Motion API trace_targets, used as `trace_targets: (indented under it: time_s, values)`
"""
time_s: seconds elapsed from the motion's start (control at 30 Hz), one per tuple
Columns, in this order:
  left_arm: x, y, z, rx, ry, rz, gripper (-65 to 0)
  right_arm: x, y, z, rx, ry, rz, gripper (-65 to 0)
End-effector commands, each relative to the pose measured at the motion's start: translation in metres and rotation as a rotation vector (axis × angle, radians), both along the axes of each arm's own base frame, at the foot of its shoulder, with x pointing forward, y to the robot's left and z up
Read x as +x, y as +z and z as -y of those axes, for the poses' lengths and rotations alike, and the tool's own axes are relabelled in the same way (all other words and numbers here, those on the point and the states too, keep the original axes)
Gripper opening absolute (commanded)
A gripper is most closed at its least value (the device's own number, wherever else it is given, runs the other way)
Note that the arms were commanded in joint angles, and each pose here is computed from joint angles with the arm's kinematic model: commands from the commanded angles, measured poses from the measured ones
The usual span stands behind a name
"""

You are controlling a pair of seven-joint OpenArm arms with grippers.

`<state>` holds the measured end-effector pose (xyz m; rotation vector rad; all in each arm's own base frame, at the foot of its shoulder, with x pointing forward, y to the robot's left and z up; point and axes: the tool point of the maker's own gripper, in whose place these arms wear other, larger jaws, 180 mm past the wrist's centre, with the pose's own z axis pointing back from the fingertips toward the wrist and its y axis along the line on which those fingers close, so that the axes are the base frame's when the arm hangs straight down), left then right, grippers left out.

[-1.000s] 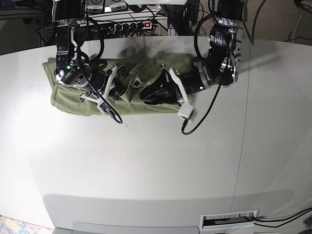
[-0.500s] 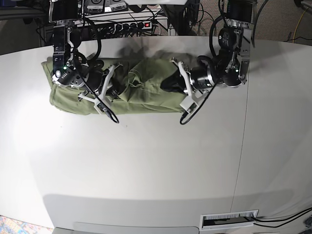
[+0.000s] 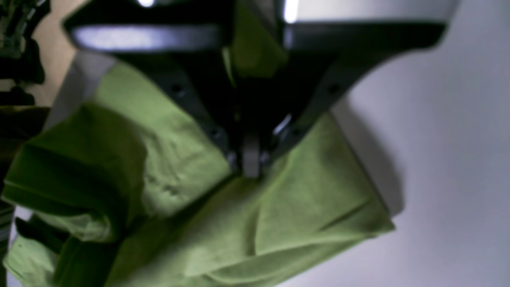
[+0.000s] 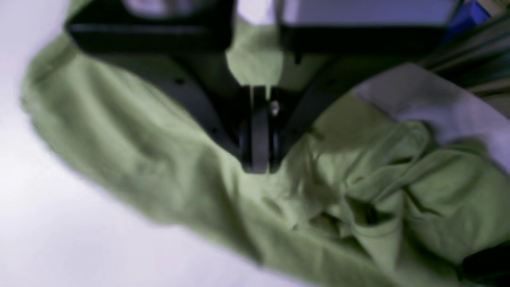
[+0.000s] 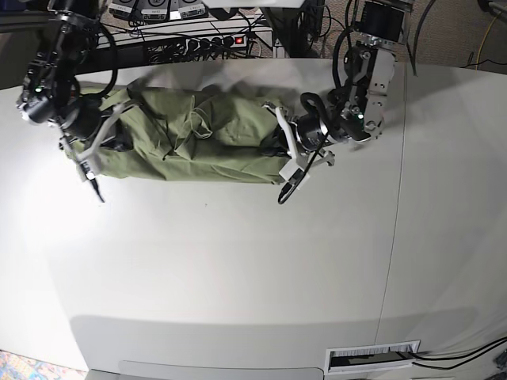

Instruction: Fold the T-shirt properly

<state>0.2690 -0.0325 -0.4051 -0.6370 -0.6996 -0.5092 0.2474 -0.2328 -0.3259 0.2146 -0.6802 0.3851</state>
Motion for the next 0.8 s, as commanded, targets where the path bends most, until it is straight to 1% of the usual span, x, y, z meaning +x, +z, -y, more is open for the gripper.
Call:
trace_targets:
  time_s: [0.0, 0.1, 0.13, 0.17, 0.37, 0.43, 0.57, 0.63, 0.77]
  values:
    - [-0.001, -0.011, -0.011, 0.088, 0.006, -0.021, -65.0, 0.001, 0.012, 0.014, -0.021, -0.013, 0.027, -63.2]
    - [-0.002, -0.015, -0.014, 0.121, 0.001, -0.026, -65.0, -0.009, 0.023, 0.040, -0.031, -0.063, 0.035, -52.3]
    - [-0.003, -0.017, -0.016, 0.134, -0.003, -0.031, -65.0, -0.012, 0.027, 0.048, -0.037, -0.080, 0.040, -50.0]
    - [-0.003, -0.018, -0.017, 0.143, -0.007, -0.038, -65.0, -0.014, 0.031, 0.056, -0.047, -0.098, 0.046, -49.1]
    - [0.004, -0.017, -0.023, 0.200, -0.031, -0.060, -65.0, -0.019, 0.052, 0.095, -0.085, -0.218, 0.105, -49.1]
    - [0.005, -0.017, -0.025, 0.212, -0.031, -0.065, -65.0, -0.022, 0.054, 0.103, -0.097, -0.243, 0.104, -49.1]
    - [0.004, -0.023, -0.041, 0.258, -0.029, -0.068, -65.0, -0.026, 0.051, 0.108, -0.117, -0.256, 0.081, -49.1]
    - [0.005, -0.027, -0.054, 0.306, -0.025, -0.063, -65.0, -0.027, 0.050, 0.108, -0.116, -0.255, 0.080, -49.1]
    - [0.009, -0.033, -0.080, 0.372, 0.018, -0.072, -65.0, -0.026, 0.051, 0.107, -0.114, -0.255, 0.084, -49.1]
